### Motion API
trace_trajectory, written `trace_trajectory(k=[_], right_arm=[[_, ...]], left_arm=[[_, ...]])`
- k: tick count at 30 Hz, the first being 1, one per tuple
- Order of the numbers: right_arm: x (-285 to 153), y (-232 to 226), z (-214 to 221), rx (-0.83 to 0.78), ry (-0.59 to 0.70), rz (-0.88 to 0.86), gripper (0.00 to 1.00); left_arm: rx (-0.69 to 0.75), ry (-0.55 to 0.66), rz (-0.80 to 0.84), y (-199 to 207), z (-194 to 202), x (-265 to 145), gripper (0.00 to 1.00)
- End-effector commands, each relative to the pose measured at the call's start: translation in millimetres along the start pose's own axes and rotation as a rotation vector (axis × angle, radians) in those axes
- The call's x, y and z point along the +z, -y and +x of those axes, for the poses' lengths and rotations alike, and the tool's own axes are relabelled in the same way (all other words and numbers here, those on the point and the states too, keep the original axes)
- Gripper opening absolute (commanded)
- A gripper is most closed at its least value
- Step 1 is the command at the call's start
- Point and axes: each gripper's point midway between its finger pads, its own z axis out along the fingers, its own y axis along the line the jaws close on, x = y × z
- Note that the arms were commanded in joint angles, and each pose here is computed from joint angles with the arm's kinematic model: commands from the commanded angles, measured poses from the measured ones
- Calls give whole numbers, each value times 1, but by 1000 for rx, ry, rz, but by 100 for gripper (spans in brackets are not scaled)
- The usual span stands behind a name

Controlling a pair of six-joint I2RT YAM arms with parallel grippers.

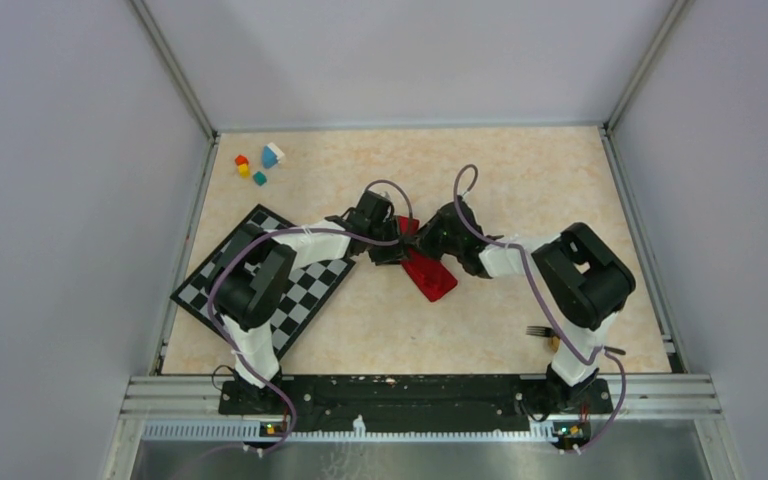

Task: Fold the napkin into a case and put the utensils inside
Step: Fold the 2/3-rectangle-folded napkin at the center of the board.

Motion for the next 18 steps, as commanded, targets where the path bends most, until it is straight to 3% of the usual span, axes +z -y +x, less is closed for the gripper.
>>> trace_trajectory(k=[1, 2, 5, 9, 12, 18], right_arm=[[-16, -28, 10, -85, -58, -98, 18], [-19, -27, 7, -104, -65, -99, 28], [-32, -27, 2, -216, -117, -121, 44], [-67, -25, -23, -274, -116, -219, 53], [-85, -17, -24, -354, -190, -273, 52], [-93, 8, 8, -423, -291, -292, 36]], left_arm=[[-2, -33, -218, -61, 21, 16, 41], [-3, -36, -218, -62, 22, 16, 40], [0, -44, -209, -61, 25, 17, 37], [8, -50, -184, -59, 27, 16, 34], [22, -59, -166, -58, 31, 16, 32], [67, -72, -104, -52, 37, 12, 27]])
